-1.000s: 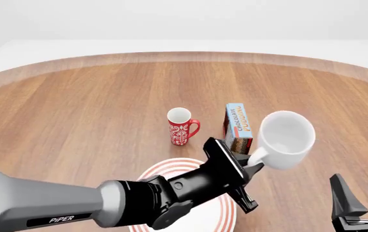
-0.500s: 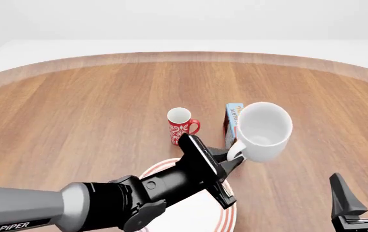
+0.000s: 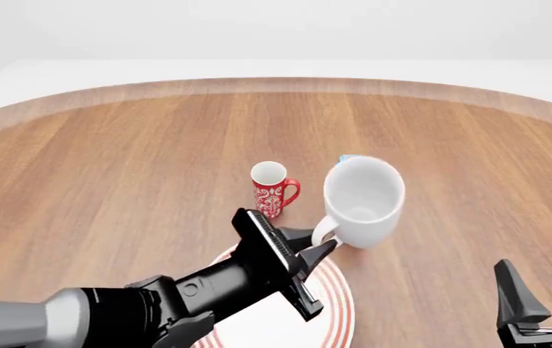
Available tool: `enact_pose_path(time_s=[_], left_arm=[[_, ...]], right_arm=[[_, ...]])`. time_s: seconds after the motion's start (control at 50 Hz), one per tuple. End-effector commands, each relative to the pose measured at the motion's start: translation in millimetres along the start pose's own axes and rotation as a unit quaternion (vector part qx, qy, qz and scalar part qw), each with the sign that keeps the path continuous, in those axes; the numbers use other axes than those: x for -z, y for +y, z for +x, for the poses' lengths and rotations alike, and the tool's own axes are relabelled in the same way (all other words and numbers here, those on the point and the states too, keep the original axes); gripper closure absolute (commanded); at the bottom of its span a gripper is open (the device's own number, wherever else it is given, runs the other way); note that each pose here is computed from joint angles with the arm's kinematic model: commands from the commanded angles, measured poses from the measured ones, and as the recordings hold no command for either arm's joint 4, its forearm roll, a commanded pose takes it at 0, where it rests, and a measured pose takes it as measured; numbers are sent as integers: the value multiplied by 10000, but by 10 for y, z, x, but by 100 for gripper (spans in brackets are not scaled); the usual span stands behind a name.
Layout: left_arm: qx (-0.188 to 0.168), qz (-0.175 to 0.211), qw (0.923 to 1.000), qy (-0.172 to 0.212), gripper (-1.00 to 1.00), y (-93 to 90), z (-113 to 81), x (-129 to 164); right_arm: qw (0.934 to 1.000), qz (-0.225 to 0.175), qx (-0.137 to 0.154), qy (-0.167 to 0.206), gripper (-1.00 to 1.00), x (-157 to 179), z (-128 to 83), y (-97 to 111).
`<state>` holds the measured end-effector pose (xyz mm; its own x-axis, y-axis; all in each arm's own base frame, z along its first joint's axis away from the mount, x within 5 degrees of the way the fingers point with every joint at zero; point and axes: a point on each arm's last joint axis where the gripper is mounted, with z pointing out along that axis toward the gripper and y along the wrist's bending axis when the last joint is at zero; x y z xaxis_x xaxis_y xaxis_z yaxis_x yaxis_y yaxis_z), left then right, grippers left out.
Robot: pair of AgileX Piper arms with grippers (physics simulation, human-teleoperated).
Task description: Pick up the white mug and put it on the plate, and put the chocolate pudding to the right of the plate.
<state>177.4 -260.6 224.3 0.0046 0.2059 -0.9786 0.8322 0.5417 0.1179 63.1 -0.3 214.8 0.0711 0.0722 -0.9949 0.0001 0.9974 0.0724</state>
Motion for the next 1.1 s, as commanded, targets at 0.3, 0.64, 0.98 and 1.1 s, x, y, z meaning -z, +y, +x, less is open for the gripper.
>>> enact_pose_path(time_s=[0.3, 0.64, 0.98, 1.1], left_arm=[[175, -133, 9997, 65, 100, 63, 144, 305], [241, -194, 9994, 174, 100, 90, 203, 476], [332, -270, 9987, 293, 100, 117, 290, 619], [379, -303, 9982, 348, 100, 127, 332, 672]], right_arm=[[10000, -1, 9, -7, -100, 2, -1, 0], [10000, 0, 8, -7, -100, 3, -1, 0], [10000, -1, 9, -7, -100, 2, -1, 0], [10000, 0, 8, -7, -100, 2, -1, 0]])
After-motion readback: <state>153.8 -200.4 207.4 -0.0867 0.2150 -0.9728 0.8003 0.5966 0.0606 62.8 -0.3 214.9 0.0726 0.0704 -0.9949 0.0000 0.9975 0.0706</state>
